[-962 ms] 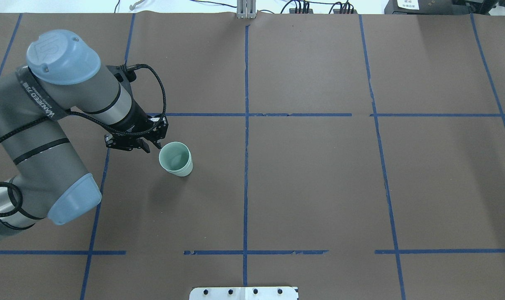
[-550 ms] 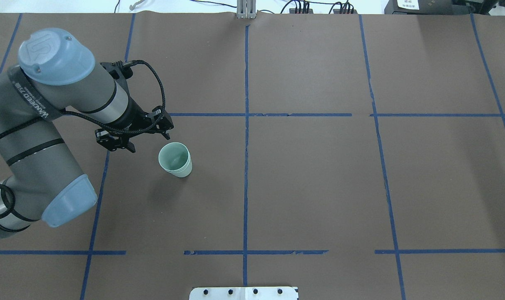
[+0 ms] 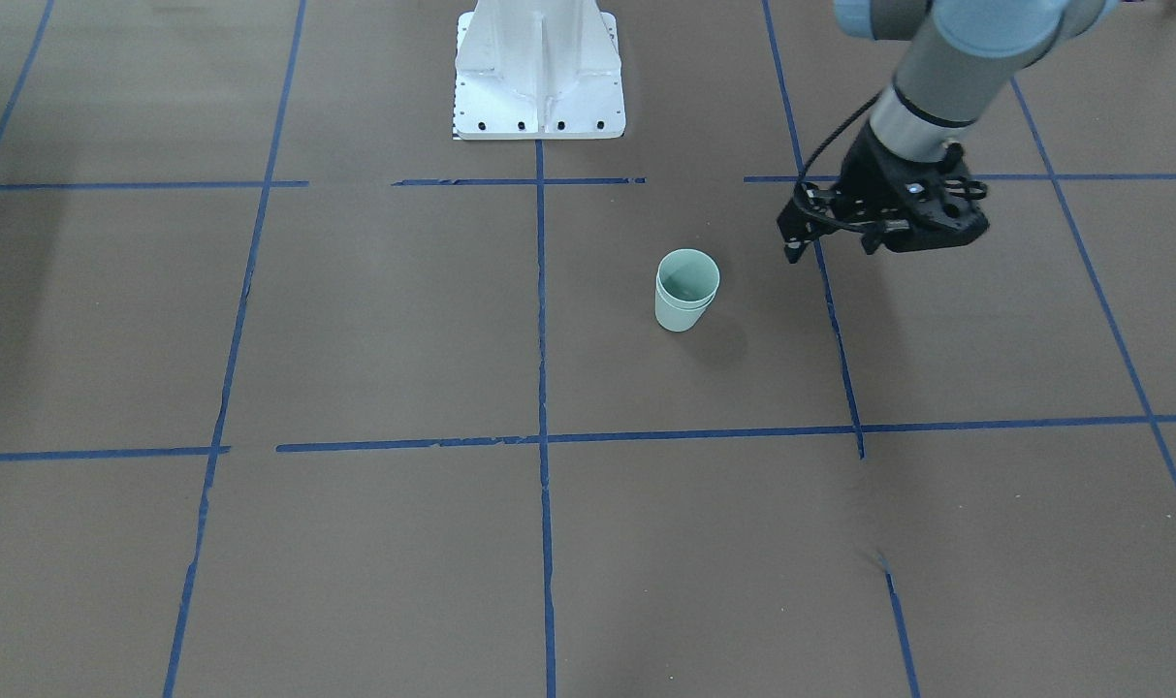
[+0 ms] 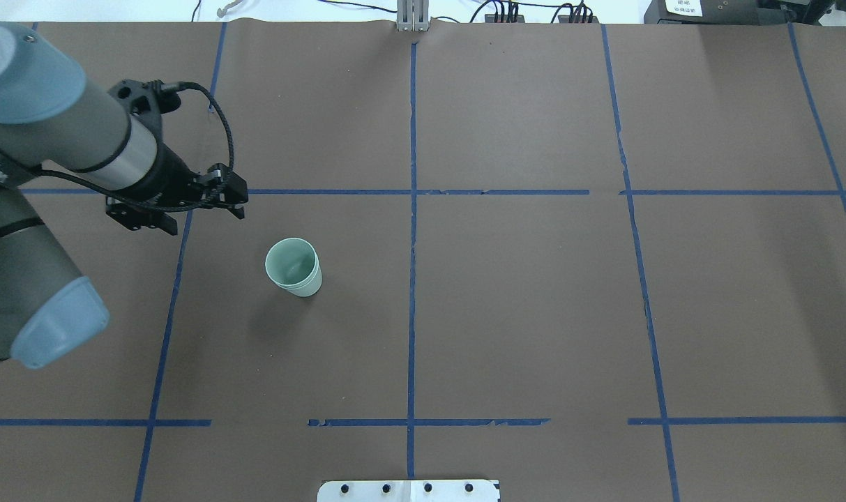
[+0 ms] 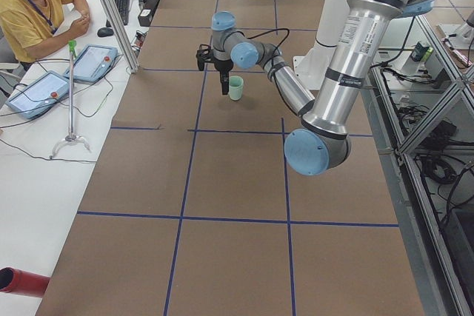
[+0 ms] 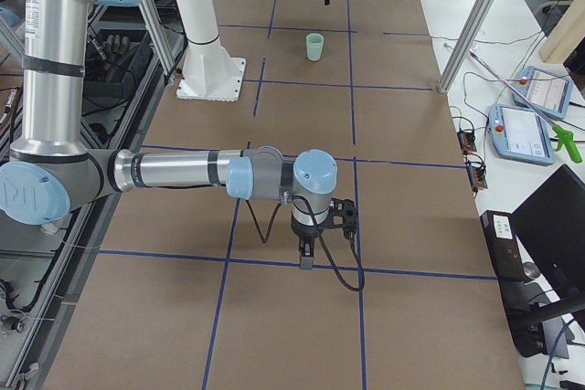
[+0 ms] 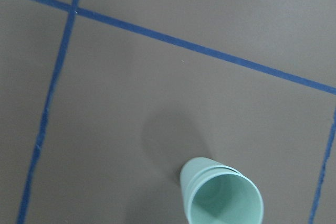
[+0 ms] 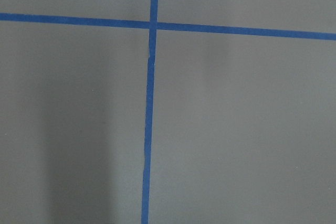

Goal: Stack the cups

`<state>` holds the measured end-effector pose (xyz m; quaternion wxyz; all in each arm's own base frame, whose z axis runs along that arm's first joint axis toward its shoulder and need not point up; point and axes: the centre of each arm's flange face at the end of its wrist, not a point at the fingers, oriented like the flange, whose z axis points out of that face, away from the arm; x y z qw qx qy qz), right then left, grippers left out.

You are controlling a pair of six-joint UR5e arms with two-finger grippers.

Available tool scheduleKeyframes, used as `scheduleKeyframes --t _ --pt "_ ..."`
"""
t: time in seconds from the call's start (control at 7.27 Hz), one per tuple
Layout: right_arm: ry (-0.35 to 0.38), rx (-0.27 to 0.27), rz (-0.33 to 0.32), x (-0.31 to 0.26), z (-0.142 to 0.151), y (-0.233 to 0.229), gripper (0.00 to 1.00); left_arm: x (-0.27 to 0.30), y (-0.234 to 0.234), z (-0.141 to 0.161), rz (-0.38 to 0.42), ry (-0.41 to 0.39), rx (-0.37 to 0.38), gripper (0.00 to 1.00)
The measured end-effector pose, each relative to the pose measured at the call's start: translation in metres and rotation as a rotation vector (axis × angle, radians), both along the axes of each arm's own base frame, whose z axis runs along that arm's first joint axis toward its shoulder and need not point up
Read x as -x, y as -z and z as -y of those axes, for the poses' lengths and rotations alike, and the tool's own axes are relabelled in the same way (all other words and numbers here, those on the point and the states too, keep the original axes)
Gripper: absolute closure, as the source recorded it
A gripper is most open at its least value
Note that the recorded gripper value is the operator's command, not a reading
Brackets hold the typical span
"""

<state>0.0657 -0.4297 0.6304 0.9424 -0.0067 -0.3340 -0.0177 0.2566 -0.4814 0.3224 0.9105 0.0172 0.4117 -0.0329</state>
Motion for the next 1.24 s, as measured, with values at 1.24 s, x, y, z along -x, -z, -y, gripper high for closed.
scheduleKeyframes --t 1.24 --pt "0.000 0.000 0.000 0.000 0.000 0.000 0.00 0.349 -0.351 -0.062 0.089 -0.167 -0.052 0.00"
